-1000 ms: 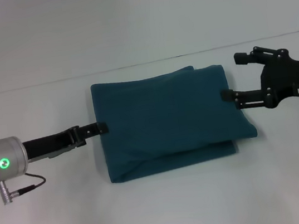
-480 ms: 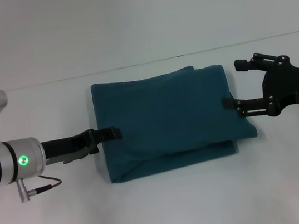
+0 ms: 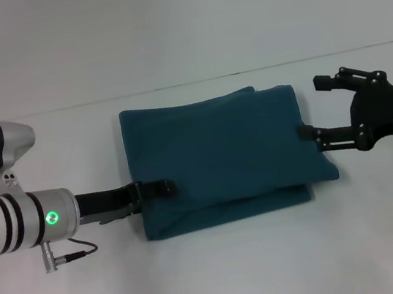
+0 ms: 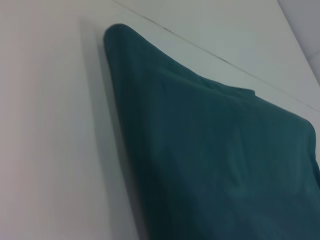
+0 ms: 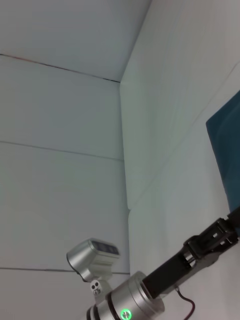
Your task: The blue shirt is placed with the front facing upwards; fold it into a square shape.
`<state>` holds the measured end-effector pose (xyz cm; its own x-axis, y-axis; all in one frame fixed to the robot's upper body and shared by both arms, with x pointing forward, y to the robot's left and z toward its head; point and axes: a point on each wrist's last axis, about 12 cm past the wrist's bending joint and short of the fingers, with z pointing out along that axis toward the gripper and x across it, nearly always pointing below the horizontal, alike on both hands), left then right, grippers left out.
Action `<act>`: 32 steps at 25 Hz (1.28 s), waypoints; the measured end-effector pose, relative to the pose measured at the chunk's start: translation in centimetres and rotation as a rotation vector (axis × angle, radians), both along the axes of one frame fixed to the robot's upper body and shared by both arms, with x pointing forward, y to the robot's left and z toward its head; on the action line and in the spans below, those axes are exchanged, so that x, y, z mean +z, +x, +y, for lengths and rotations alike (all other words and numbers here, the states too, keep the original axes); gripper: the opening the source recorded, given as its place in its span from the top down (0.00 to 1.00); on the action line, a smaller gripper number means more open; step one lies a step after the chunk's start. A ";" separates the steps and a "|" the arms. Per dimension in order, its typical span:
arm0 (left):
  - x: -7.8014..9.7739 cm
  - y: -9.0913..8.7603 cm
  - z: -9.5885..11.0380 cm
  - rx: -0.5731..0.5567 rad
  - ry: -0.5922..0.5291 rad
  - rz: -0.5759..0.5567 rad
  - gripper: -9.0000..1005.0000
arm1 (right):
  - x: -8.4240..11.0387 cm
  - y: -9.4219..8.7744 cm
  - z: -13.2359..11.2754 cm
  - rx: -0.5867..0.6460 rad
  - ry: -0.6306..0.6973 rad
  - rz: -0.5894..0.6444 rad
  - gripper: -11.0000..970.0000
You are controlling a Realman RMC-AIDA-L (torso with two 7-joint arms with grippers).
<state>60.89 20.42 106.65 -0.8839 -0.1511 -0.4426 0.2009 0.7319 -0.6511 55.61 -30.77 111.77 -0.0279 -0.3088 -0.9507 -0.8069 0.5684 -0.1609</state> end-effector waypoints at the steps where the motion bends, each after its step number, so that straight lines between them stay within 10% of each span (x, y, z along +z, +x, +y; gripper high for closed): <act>1: 0.0 0.0 -0.1 -0.003 0.000 0.000 0.12 | 0.0 0.0 0.0 -0.003 0.001 -0.003 0.03; 13: -0.1 -0.1 -0.1 -0.014 0.007 -0.011 0.27 | 0.0 -0.1 -0.4 -0.025 0.017 -0.007 0.03; 32: -0.7 -1.0 0.3 -0.036 0.014 -0.041 0.88 | -0.1 -0.1 -0.5 -0.046 0.028 -0.006 0.03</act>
